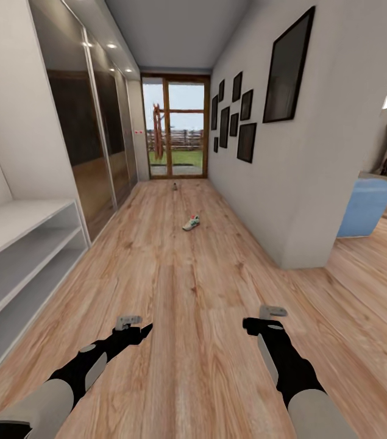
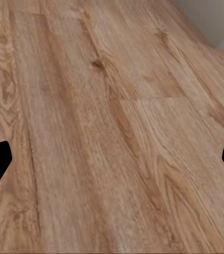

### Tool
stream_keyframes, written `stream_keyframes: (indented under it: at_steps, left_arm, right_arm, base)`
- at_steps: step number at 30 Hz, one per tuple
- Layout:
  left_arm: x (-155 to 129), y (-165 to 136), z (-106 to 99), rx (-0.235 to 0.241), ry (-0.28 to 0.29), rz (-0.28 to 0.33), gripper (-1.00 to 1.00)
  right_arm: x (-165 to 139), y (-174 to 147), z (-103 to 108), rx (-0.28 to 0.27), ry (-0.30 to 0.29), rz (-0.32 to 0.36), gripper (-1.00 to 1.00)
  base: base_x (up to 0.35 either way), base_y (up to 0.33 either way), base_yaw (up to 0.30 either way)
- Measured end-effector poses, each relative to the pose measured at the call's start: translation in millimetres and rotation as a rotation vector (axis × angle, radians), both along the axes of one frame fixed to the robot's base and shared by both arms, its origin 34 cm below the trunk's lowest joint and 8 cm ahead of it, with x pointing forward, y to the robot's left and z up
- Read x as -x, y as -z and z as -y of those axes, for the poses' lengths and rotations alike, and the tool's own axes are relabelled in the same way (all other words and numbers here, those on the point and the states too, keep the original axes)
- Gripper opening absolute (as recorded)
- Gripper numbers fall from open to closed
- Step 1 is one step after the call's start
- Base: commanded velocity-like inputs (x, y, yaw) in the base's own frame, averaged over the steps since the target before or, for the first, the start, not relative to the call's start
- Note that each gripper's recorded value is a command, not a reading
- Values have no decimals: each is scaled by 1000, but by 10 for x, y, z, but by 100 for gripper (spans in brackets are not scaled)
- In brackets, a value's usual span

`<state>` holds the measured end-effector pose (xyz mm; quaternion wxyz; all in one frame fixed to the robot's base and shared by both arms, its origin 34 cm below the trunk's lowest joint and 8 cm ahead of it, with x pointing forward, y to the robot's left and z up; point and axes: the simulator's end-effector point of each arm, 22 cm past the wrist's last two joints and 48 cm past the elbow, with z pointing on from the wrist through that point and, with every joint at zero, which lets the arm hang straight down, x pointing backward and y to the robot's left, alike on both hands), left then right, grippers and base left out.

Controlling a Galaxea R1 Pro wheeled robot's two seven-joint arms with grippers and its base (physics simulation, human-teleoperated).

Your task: Pick up the two gym shoes and the two sandals from the corridor floor and place them onto the hallstand (shoe rack) in the corridor, making sure they are on the rack and not on the floor. Arrange them so the two gym shoes are next to each other and the two sandals are next to each other.

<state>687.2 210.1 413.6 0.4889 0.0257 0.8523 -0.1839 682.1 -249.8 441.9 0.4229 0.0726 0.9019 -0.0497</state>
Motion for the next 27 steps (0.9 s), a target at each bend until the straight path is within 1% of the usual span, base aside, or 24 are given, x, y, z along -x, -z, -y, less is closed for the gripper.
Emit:
stream_keyframes:
  at_steps: [23,27]
  left_arm:
    - [-5,-30,1,0,0,5,100]
    - [-2,-16,-1,0,0,3,100]
  right_arm:
    - [-3,-29,-1,0,0,5,100]
    - [-2,-16,-2,-1,0,3,100]
  base:
    - [345,94,1]
    - [345,79,118]
